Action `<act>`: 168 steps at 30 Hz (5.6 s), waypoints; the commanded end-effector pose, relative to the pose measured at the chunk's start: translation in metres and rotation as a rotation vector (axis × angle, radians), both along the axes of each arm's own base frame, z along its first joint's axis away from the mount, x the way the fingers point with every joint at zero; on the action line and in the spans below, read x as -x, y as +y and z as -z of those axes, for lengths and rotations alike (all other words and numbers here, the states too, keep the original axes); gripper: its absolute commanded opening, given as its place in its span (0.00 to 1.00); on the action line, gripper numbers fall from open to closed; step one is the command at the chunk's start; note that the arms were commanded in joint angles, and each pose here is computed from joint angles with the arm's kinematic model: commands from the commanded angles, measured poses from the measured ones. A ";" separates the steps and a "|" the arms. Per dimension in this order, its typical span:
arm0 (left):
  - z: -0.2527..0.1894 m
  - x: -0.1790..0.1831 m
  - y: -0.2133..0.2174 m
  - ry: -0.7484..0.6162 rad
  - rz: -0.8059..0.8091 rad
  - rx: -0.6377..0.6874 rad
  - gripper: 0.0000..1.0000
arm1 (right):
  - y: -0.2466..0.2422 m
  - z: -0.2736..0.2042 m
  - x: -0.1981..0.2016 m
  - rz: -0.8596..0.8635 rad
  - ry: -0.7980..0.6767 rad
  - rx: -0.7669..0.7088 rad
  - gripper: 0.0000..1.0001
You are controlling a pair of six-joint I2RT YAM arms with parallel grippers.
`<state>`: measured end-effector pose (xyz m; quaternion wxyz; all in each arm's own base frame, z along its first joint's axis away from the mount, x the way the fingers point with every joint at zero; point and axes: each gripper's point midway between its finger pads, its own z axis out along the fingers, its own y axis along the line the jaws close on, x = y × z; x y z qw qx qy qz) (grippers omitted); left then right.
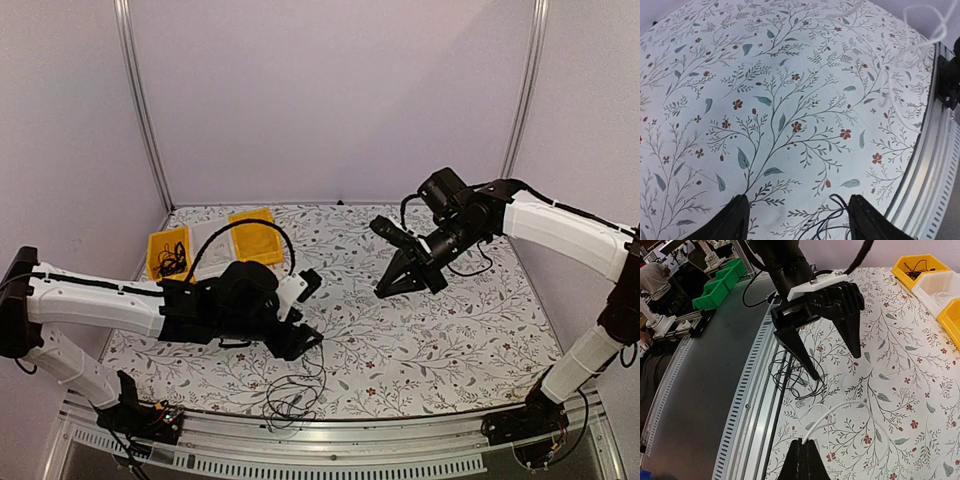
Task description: Untangle the cables
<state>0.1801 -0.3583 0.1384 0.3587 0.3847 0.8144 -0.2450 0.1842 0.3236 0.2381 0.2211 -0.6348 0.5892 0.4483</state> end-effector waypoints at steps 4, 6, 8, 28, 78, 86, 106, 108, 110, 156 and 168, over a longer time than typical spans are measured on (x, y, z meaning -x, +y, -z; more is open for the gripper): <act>0.074 -0.023 0.044 0.089 -0.241 -0.276 0.66 | 0.016 0.023 0.021 -0.094 0.058 0.030 0.00; 0.069 -0.008 0.030 0.136 -0.138 -0.197 0.66 | 0.019 0.026 0.022 -0.102 0.057 0.038 0.00; 0.075 0.002 0.032 0.238 -0.096 -0.207 0.69 | 0.021 0.029 0.020 -0.104 0.059 0.044 0.00; -0.049 0.041 0.015 0.583 0.186 0.338 0.73 | 0.024 0.044 0.022 -0.122 0.101 0.058 0.00; -0.061 0.011 -0.067 -0.235 0.384 0.225 0.50 | 0.022 0.037 0.029 -0.155 0.112 0.037 0.00; -0.058 0.010 -0.072 -0.259 0.390 0.228 0.26 | 0.022 0.039 0.030 -0.156 0.110 0.038 0.00; -0.080 -0.102 0.062 -0.314 -0.236 0.074 0.00 | -0.021 0.054 -0.049 0.174 -0.102 0.077 0.43; -0.078 -0.122 0.102 -0.298 -0.376 0.016 0.00 | -0.025 0.064 -0.057 0.216 -0.121 0.109 0.44; -0.079 -0.141 0.141 -0.284 -0.522 -0.006 0.00 | -0.028 0.075 -0.064 0.241 -0.131 0.145 0.45; -0.050 -0.237 0.278 -0.172 -1.013 -0.348 0.44 | -0.029 0.031 -0.116 0.449 -0.335 0.127 0.58; -0.071 -0.127 0.144 -0.161 -0.520 0.161 0.45 | 0.066 0.097 -0.042 0.159 -0.121 0.135 0.60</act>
